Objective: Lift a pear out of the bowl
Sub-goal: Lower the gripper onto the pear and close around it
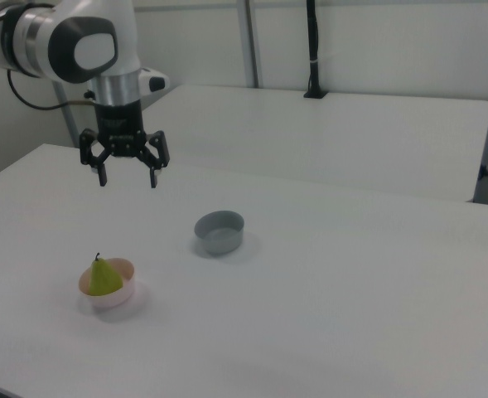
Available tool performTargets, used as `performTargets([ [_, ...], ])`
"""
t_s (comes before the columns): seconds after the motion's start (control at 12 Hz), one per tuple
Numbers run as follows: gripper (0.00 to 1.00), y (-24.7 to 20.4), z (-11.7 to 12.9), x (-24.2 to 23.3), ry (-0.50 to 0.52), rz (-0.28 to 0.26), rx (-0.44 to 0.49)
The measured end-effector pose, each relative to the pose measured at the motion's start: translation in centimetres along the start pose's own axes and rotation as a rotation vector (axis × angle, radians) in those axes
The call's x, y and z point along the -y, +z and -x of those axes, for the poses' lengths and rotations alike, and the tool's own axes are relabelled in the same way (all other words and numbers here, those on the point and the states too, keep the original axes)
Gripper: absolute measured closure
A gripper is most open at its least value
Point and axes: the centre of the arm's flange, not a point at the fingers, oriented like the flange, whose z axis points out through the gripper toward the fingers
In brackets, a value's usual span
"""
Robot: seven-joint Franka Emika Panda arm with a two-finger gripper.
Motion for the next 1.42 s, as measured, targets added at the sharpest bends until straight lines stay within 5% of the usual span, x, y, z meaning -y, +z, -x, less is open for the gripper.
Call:
performTargets([
  [0.33,0.0,5.7,-1.3,3.7,0.034,-0.022,0.073],
  [0.83,0.0,15.2,-2.2,9.1,0.018,0.052,0.107],
  [1.42,0.0,21.2,-3.2,9.6,0.014,0.083,0.125],
])
